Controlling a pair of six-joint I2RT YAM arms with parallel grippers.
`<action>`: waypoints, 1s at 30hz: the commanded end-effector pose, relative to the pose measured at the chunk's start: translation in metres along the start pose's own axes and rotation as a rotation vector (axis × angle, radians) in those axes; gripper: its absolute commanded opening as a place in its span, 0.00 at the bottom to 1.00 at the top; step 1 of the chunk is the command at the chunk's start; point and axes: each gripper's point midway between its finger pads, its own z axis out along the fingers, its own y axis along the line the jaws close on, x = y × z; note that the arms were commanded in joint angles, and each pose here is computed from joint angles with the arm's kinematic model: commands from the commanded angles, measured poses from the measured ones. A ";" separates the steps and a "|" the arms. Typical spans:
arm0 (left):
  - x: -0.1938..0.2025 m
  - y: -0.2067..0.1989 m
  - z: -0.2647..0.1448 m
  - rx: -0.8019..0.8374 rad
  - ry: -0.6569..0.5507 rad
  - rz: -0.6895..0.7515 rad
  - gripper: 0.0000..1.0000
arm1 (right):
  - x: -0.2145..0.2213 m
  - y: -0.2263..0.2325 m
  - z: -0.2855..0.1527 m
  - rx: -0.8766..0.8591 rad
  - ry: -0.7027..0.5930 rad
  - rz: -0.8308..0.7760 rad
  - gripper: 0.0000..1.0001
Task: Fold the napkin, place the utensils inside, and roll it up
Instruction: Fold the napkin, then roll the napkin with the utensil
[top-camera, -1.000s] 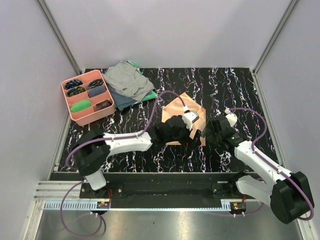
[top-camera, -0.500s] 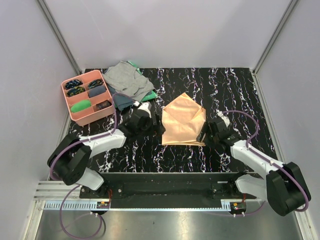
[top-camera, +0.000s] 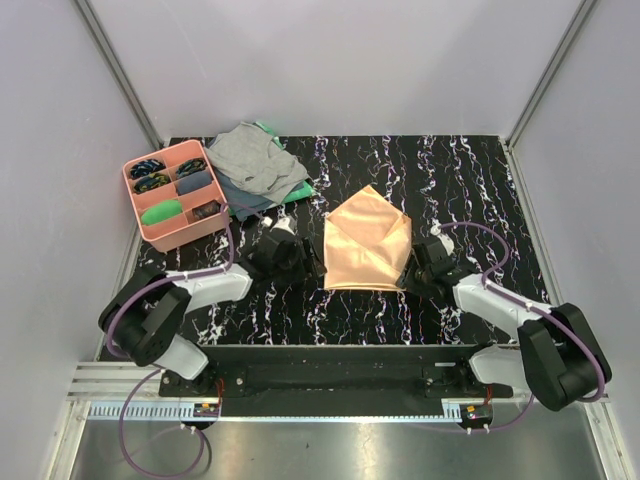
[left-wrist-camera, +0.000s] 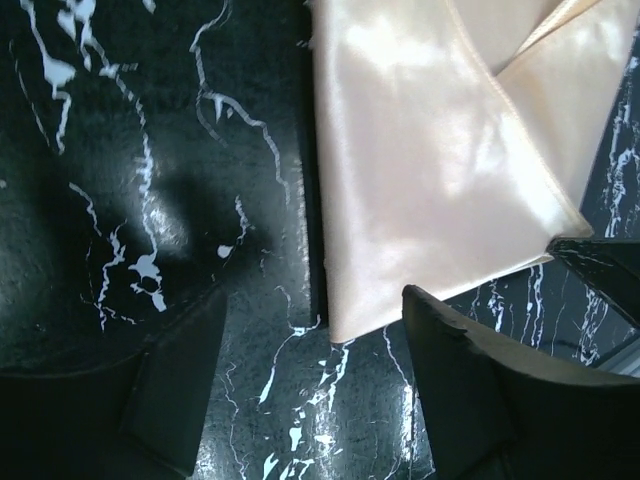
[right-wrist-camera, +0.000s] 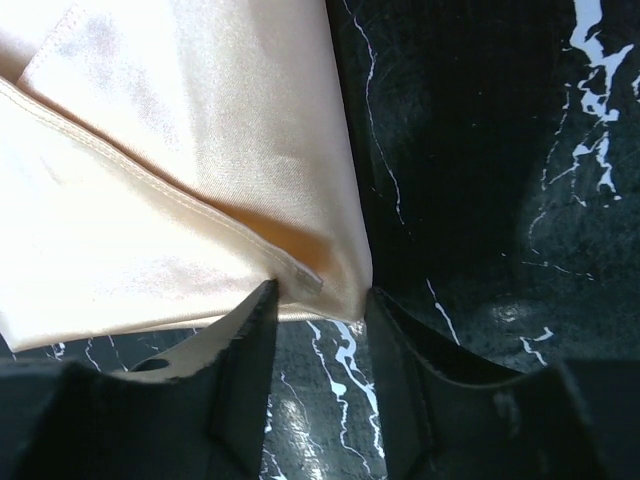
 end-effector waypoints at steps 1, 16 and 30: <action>0.010 -0.003 0.008 0.042 0.015 -0.090 0.69 | -0.006 0.002 0.007 0.017 -0.011 0.011 0.46; 0.052 -0.001 0.031 0.061 0.126 -0.211 0.50 | 0.001 0.001 0.013 0.026 0.027 0.008 0.40; 0.058 0.018 0.043 -0.055 0.127 -0.169 0.10 | -0.006 0.018 0.010 -0.034 0.033 -0.012 0.47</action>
